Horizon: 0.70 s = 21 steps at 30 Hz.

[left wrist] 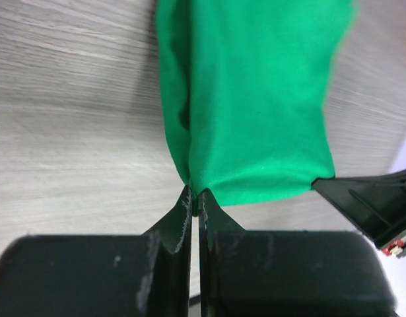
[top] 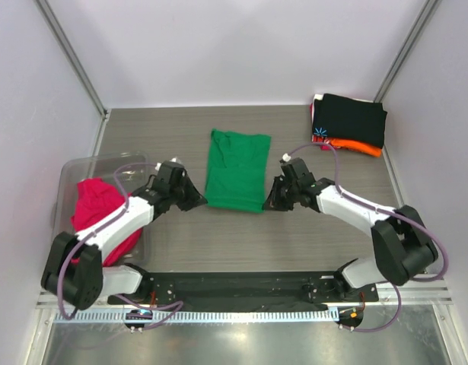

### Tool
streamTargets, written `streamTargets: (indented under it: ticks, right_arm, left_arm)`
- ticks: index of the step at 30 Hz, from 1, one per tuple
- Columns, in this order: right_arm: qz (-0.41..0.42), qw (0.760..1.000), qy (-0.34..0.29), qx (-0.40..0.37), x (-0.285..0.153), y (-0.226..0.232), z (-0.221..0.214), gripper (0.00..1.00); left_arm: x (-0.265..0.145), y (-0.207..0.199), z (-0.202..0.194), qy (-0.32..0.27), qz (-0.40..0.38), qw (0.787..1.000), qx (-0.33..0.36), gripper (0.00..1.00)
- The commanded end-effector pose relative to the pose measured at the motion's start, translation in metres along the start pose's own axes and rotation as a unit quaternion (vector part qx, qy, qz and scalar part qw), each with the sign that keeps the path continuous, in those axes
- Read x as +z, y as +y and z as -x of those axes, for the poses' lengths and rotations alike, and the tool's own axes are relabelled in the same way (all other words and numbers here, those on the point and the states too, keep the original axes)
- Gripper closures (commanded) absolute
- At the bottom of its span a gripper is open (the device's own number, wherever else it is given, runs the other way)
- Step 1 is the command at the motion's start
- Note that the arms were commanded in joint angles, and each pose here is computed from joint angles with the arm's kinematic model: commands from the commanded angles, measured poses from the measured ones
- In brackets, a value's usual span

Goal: Fold and stack the t-shirts
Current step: Fold the tshirt

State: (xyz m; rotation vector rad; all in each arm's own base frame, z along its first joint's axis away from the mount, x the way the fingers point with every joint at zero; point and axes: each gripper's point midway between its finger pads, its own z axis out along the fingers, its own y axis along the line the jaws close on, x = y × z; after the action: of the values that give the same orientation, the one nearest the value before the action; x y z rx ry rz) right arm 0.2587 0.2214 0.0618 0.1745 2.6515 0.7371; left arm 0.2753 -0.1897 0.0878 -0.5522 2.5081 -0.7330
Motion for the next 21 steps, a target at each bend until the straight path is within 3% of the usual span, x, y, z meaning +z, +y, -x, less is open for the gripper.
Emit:
streamTargets:
  ticks: [1,9,14,21]
  right_arm:
    - [-0.031,0.999,-0.005,-0.033,-0.023,-0.007,0.002,0.99]
    - [-0.008,0.999,0.033,-0.017,-0.029,-0.019,-0.038,0.99]
    - [0.035,0.998,0.05,-0.006,-0.048,-0.008,-0.064,0.99]
    - [0.05,0.998,0.038,-0.014,-0.08,0.016,-0.059,0.99]
  left_arm:
    - [-0.019,0.003,0.003,-0.02,0.016,1.0,0.0,1.0]
    - [-0.022,0.02,-0.055,0.028,0.021,0.999,-0.015,1.0]
    - [-0.051,0.014,-0.084,0.03,0.006,0.999,-0.015,1.0]
    - [-0.09,-0.002,-0.071,-0.007,-0.001,1.0,-0.003,1.0]
